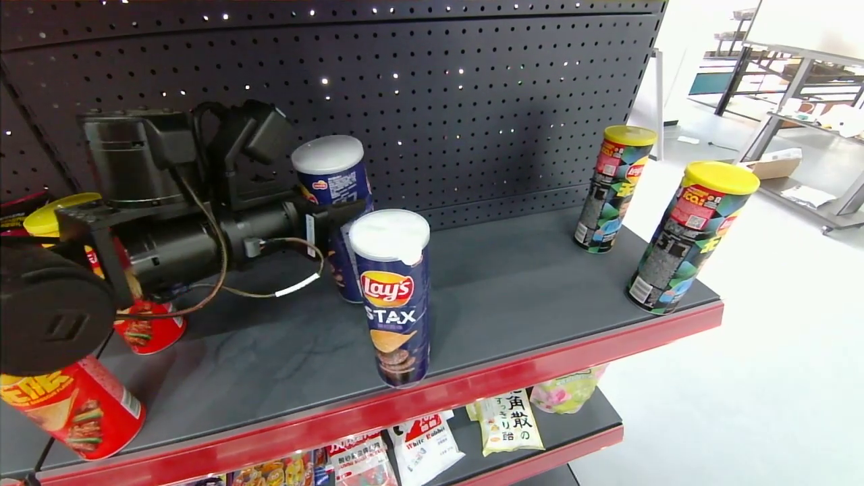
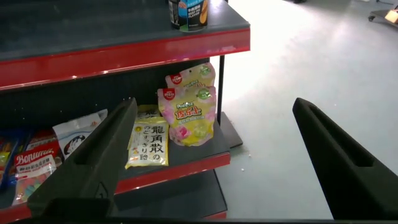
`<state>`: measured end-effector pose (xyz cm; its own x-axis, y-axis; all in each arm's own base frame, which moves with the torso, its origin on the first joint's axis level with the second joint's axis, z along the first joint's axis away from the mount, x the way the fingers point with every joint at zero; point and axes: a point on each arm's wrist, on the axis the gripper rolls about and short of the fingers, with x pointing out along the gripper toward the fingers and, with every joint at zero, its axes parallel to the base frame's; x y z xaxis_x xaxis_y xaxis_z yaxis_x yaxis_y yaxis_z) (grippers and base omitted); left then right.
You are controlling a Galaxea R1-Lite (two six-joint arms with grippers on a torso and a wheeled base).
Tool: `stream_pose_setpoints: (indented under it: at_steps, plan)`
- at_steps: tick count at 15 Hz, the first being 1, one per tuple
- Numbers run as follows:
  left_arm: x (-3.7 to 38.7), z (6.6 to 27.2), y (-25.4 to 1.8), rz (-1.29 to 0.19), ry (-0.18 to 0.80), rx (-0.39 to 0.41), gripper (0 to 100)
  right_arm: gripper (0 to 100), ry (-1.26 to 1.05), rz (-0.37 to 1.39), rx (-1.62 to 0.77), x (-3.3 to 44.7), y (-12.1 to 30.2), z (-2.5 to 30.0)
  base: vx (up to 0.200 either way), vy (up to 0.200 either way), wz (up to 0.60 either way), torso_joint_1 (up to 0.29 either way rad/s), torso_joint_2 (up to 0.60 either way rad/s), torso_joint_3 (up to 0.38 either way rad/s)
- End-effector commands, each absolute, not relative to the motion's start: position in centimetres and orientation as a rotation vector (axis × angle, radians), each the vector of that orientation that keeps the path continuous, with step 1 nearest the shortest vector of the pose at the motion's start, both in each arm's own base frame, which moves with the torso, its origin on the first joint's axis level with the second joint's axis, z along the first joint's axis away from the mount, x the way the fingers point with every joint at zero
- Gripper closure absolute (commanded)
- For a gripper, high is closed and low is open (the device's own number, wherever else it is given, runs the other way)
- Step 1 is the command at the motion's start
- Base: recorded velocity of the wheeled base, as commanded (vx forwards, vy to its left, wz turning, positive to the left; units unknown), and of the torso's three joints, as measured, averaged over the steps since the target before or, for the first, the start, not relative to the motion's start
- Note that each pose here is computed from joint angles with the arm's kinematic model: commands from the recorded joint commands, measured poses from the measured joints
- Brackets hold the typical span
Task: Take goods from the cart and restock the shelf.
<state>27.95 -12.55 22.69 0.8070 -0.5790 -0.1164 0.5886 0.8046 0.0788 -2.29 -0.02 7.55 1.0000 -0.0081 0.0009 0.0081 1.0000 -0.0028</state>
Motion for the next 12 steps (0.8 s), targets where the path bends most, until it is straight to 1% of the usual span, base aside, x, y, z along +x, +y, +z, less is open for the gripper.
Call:
stream_pose_setpoints:
  at_steps: [1, 5, 9, 12]
  plan:
    - [30.1, 20.9, -13.4, -0.626, 0.107, 0.114, 100, 0, 0.0, -0.008, -0.003, -2.3, 0.0, 7.5, 0.0, 0.0, 0.0, 0.0, 0.0, 0.0]
    - [31.1, 19.7, -13.8, -0.623, 0.117, 0.115, 100, 0, 0.0, -0.008, -0.003, -2.3, 0.0, 7.5, 0.0, 0.0, 0.0, 0.0, 0.0, 0.0]
    - [32.6, 20.0, -14.5, -0.623, 0.078, 0.11, 100, 0, 0.0, -0.008, -0.003, -2.3, 0.0, 7.5, 0.0, 0.0, 0.0, 0.0, 0.0, 0.0]
    - [32.9, 19.7, -14.6, -0.623, 0.08, 0.11, 100, 0, 0.0, -0.008, -0.003, -2.3, 0.0, 7.5, 0.0, 0.0, 0.0, 0.0, 0.0, 0.0]
